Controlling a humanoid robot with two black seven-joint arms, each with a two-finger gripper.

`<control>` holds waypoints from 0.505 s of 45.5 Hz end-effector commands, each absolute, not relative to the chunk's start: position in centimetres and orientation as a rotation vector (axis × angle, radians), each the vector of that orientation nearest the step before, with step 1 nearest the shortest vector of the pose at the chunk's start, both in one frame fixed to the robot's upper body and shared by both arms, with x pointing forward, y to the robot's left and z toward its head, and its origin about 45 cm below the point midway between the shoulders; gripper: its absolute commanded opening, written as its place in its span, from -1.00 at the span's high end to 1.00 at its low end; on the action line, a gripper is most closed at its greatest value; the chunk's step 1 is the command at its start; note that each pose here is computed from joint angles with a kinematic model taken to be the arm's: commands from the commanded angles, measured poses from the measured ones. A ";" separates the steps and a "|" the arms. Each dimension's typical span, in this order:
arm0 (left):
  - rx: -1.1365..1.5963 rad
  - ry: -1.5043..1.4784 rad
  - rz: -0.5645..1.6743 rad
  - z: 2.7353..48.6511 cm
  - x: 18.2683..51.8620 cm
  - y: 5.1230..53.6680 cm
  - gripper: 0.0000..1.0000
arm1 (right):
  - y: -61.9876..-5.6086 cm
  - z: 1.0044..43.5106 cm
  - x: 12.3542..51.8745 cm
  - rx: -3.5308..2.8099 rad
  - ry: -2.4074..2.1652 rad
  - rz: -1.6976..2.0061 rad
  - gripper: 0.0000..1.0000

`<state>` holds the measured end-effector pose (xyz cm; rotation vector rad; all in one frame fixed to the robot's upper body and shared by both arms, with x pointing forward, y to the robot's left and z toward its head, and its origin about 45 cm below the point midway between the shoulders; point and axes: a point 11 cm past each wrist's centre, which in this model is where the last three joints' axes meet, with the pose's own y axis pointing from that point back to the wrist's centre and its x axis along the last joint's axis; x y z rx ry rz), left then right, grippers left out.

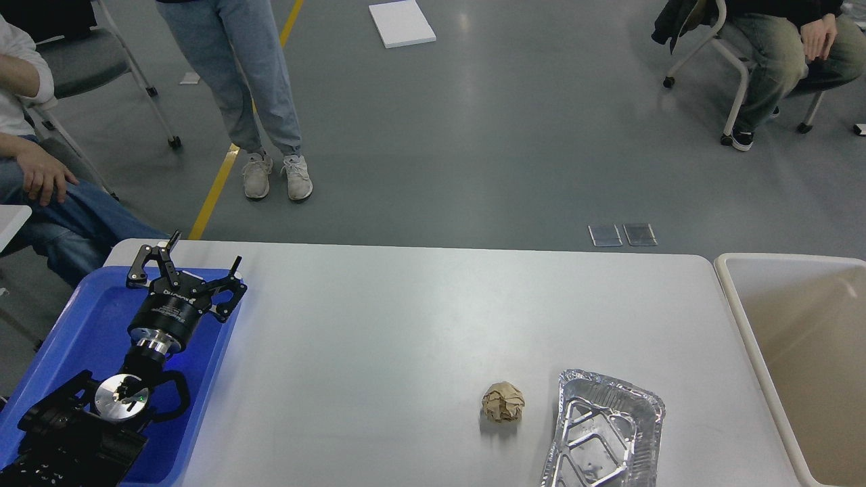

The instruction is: Tidy desktop

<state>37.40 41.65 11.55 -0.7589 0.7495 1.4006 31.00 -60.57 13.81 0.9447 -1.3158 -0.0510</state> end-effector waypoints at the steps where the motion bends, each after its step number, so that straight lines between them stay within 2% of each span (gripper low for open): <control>1: -0.758 0.749 1.400 11.5 37.4 41.6 -1.00 | -57.9 10.8 30.9 0.971 -1.309 -0.073 1.00; 8: -0.760 0.750 1.401 11.5 37.4 41.7 -1.00 | -57.8 10.8 31.0 0.974 -1.304 -0.068 1.00; 12: -0.759 0.750 1.402 11.5 37.4 41.7 -1.00 | -57.7 11.0 31.3 0.974 -1.297 -0.053 0.15; 14: -0.758 0.749 1.400 11.5 37.4 41.6 -1.00 | -57.9 11.3 31.4 0.972 -1.304 -0.051 -0.15; 16: -0.758 0.749 1.400 11.5 37.4 41.6 -1.00 | -58.1 11.6 31.6 0.970 -1.314 -0.048 -0.36; 19: -0.760 0.750 1.401 11.5 37.4 41.7 -1.00 | -58.1 12.3 32.2 0.972 -1.325 -0.035 -0.82; 20: -0.760 0.750 1.401 11.5 37.4 41.7 -1.00 | -58.0 12.5 32.4 0.975 -1.330 -0.034 -0.94; 23: -0.760 0.750 1.401 11.5 37.4 41.7 -1.00 | -57.8 13.0 33.0 0.985 -1.337 -0.031 -0.97</control>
